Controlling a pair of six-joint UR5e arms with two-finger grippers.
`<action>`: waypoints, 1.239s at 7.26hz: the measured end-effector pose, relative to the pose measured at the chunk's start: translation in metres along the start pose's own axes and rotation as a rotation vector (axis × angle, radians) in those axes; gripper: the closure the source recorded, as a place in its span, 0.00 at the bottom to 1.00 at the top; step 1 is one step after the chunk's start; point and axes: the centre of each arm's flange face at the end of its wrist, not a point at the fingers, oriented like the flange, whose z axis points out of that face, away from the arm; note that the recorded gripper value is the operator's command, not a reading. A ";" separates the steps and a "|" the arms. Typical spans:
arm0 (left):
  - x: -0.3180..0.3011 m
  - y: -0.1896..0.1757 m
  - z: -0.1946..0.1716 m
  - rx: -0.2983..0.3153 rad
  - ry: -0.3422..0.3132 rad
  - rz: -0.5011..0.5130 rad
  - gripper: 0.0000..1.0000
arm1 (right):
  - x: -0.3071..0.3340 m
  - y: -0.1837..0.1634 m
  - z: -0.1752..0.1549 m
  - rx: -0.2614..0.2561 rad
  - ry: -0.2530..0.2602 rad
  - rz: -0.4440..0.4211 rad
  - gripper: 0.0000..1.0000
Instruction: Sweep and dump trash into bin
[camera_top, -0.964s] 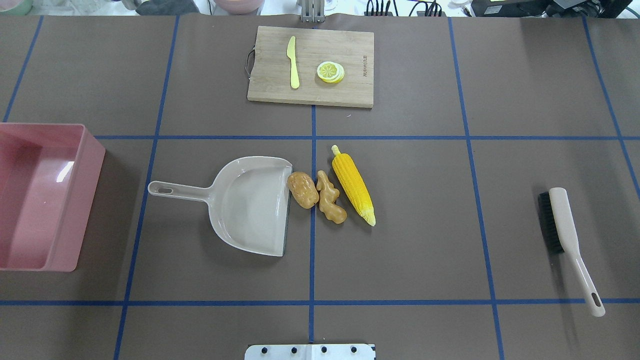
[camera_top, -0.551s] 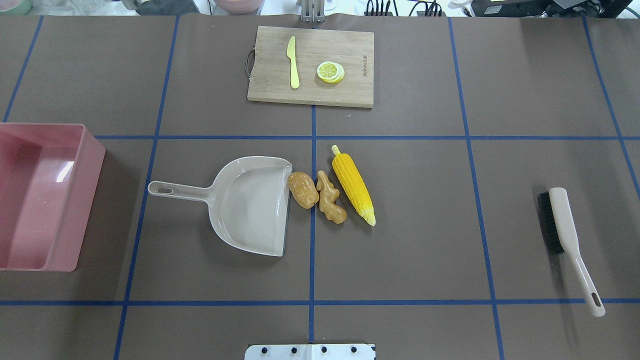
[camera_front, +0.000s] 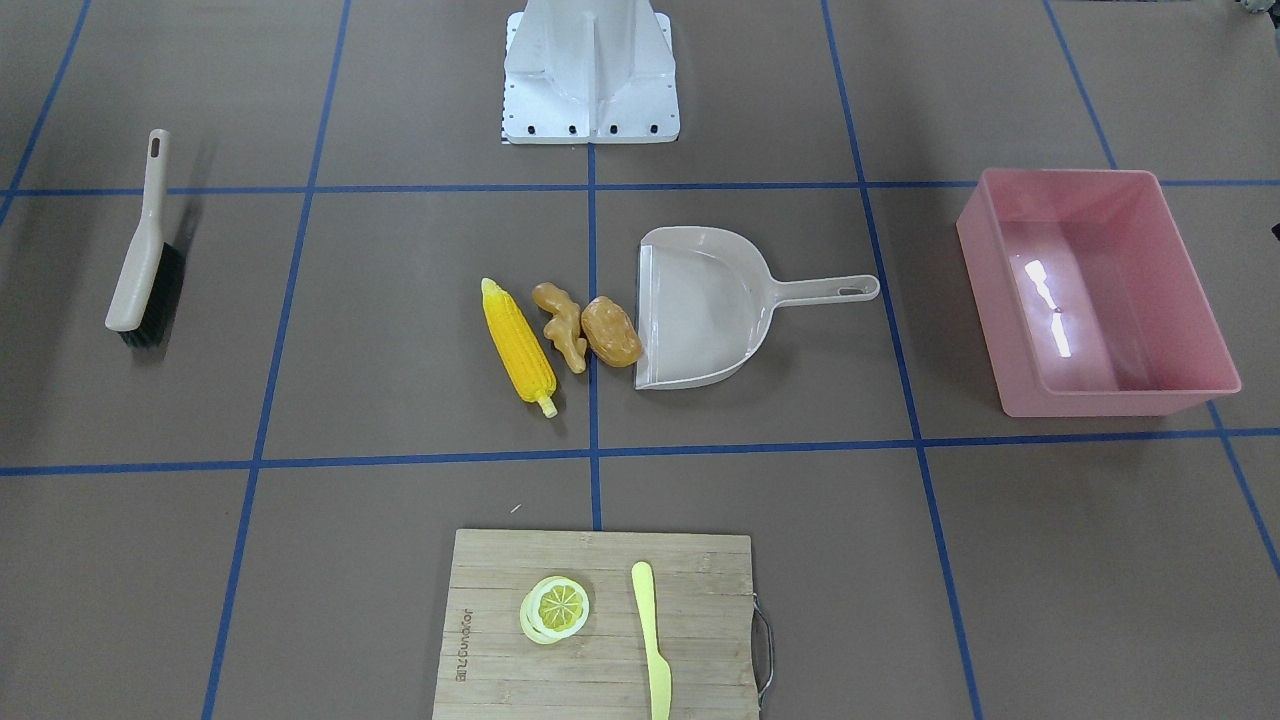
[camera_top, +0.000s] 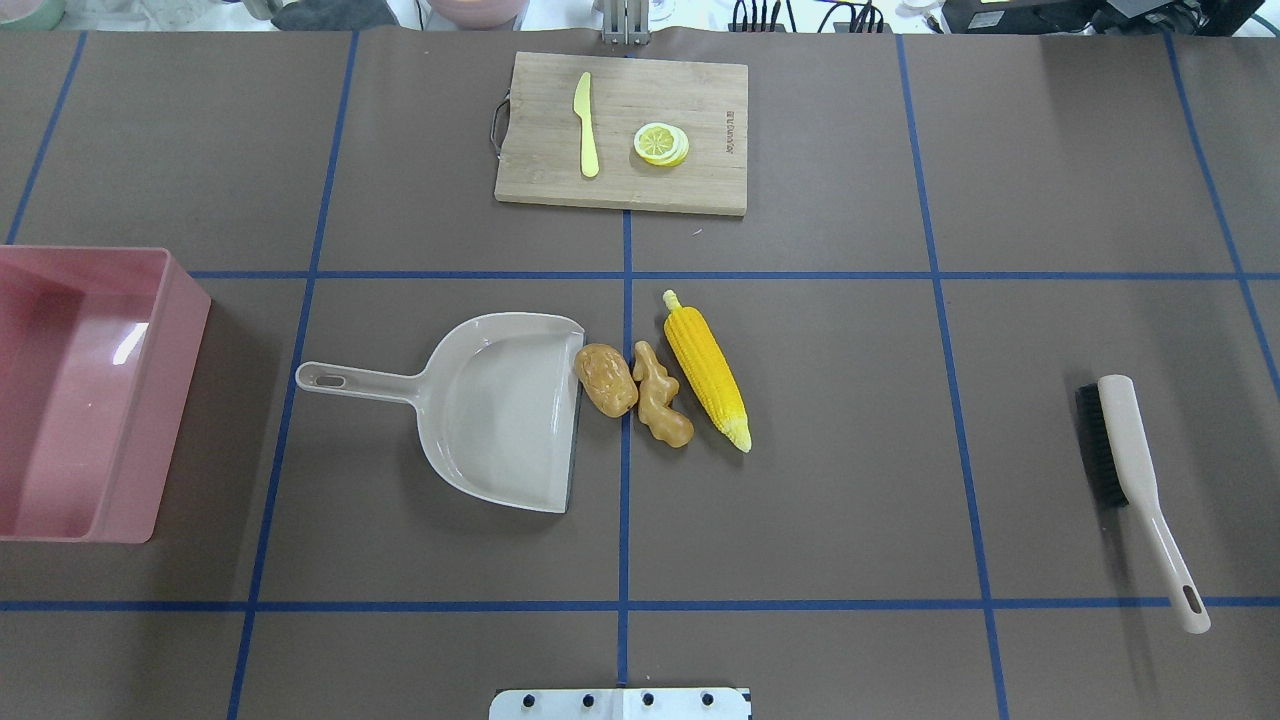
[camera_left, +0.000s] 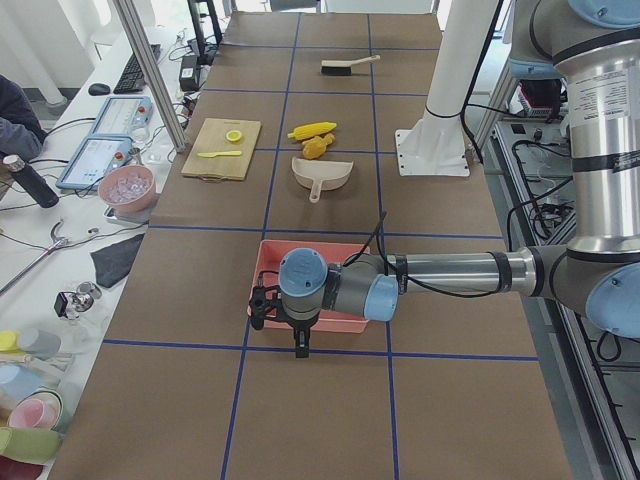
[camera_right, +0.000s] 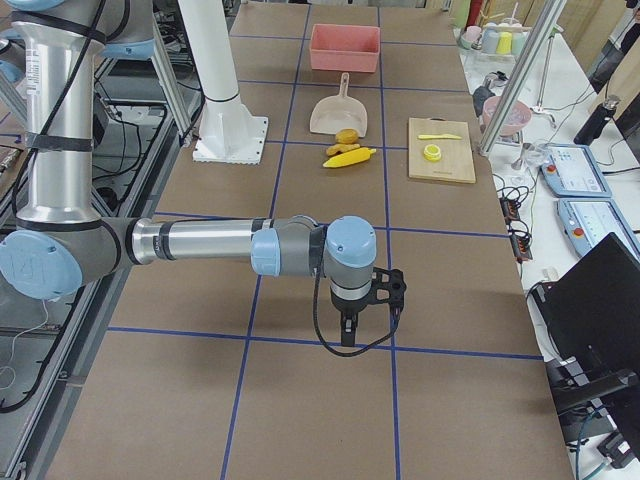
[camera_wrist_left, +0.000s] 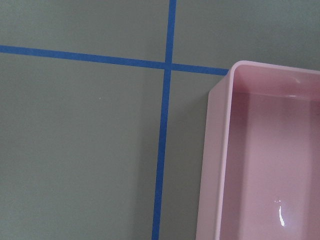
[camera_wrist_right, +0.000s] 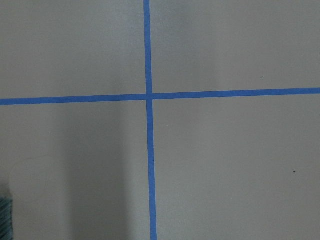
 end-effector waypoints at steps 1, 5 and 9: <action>-0.001 -0.001 -0.001 0.005 -0.015 0.002 0.01 | -0.001 0.000 0.000 0.000 -0.002 -0.001 0.00; -0.001 0.003 -0.012 0.023 -0.020 -0.008 0.01 | -0.006 0.003 -0.006 0.010 -0.014 -0.017 0.00; 0.001 0.014 -0.017 0.022 -0.012 -0.015 0.01 | -0.020 0.005 -0.018 0.028 -0.044 0.054 0.00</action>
